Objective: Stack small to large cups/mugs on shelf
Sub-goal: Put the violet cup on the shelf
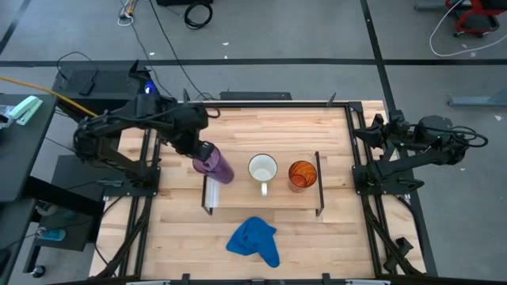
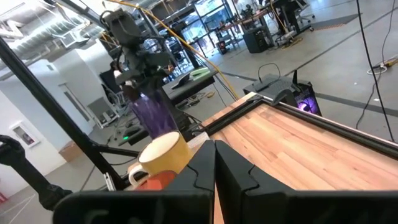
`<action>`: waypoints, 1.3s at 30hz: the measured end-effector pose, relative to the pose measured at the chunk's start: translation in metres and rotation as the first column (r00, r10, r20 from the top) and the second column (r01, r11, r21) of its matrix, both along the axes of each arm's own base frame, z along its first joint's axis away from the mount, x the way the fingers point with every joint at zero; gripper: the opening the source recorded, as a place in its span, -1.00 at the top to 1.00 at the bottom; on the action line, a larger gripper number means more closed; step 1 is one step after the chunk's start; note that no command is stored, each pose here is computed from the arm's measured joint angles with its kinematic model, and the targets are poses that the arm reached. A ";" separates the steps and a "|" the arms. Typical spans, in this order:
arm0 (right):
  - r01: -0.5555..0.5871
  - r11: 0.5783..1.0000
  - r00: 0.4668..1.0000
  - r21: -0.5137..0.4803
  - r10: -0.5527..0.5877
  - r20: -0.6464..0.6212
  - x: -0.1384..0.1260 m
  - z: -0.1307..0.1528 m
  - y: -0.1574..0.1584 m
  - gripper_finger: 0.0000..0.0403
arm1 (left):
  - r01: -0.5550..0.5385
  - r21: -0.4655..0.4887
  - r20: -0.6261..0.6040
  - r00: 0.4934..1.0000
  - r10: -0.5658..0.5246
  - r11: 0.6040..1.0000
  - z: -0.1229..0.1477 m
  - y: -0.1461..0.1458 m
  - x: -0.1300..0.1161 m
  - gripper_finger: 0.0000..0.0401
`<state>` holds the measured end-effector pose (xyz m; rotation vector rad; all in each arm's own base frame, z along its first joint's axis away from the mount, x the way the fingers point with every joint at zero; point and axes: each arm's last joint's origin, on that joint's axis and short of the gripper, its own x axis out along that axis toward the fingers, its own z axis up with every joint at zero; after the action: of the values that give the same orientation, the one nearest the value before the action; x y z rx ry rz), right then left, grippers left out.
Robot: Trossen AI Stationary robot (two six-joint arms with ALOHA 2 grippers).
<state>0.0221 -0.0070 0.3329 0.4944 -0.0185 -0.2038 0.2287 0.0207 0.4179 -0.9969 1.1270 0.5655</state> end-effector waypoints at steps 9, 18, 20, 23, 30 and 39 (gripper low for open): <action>0.000 1.000 1.000 -0.001 0.000 0.000 0.000 0.000 0.000 0.95 | -0.035 0.067 -0.037 0.999 0.037 0.997 -0.008 0.002 0.001 0.94; 0.000 1.000 1.000 -0.009 0.000 -0.008 0.000 -0.001 0.000 0.95 | 0.020 0.069 -0.063 0.998 -0.015 0.997 -0.014 -0.006 0.012 0.94; 0.000 1.000 1.000 -0.010 0.000 -0.008 0.000 0.000 0.000 0.95 | 0.039 0.071 -0.066 0.997 -0.034 0.997 -0.015 -0.007 0.014 0.94; 0.000 1.000 1.000 -0.011 0.000 -0.008 0.000 -0.001 0.000 0.95 | 0.047 0.070 -0.064 0.997 -0.042 0.996 -0.015 -0.009 0.016 0.94; 0.000 1.000 1.000 -0.012 0.000 -0.009 0.000 -0.001 0.000 0.95 | 0.049 0.071 -0.062 0.997 -0.045 0.996 -0.015 -0.010 0.016 0.94; 0.000 1.000 1.000 -0.012 0.000 -0.009 0.000 -0.001 0.000 0.95 | 0.057 0.078 -0.014 0.998 -0.056 0.995 -0.015 -0.012 0.022 0.94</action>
<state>0.0221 -0.0070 0.3324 0.4815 -0.0113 -0.2053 0.2511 0.0085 0.4031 -0.8930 1.1315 0.5662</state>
